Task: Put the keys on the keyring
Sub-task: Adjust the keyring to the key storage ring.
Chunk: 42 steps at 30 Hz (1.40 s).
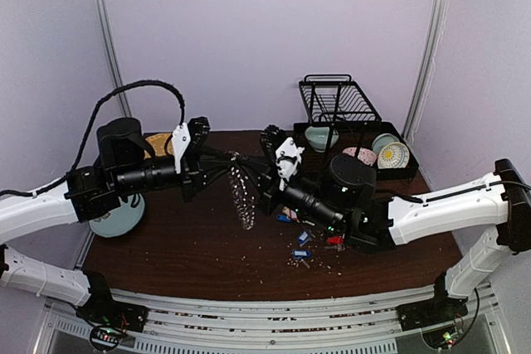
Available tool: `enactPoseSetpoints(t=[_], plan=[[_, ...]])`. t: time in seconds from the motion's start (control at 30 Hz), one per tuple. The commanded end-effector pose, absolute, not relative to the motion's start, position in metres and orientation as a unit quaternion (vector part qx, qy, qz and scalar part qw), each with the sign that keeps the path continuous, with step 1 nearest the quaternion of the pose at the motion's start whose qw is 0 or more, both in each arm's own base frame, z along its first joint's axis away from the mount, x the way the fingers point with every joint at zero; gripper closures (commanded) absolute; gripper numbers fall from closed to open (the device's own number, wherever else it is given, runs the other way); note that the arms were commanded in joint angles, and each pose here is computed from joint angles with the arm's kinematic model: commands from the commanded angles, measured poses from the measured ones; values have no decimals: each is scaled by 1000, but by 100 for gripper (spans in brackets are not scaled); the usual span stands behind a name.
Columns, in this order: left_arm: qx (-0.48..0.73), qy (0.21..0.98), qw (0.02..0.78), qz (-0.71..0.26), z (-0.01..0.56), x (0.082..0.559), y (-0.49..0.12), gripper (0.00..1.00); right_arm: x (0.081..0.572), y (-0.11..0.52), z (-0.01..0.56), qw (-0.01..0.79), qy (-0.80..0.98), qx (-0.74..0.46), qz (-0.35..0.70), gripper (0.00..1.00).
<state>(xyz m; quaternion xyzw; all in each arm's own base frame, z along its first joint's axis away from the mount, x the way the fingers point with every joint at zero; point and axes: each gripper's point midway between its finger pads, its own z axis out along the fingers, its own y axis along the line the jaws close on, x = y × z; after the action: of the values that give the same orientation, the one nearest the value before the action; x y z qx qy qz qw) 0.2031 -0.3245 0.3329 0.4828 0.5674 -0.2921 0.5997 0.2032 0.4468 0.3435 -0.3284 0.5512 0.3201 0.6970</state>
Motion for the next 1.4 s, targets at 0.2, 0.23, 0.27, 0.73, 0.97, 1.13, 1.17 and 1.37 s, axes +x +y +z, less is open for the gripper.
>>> enactPoseSetpoints(t=[0.2,0.23,0.27,0.73,0.97,1.13,1.17,1.37], plan=[[478,512,632,-331,373,185,-327,76,207,445,365,718,542,-303,315,100],[474,514,633,-333,373,185,-326,76,207,444,365,718,543,-302,314,100],[466,518,637,-331,374,188,-323,79,208,444,365,718,543,-302,314,100],[455,531,653,-289,377,194,-308,74,196,445,371,711,509,-340,347,100],[544,455,624,-328,378,142,-302,51,154,422,374,637,369,-497,460,100],[580,449,593,-332,379,133,-307,58,136,415,359,522,329,-590,521,100],[580,452,596,-322,379,137,-307,59,142,417,356,526,339,-592,508,100],[461,550,639,-278,391,192,-301,79,243,408,372,703,544,-353,293,100]])
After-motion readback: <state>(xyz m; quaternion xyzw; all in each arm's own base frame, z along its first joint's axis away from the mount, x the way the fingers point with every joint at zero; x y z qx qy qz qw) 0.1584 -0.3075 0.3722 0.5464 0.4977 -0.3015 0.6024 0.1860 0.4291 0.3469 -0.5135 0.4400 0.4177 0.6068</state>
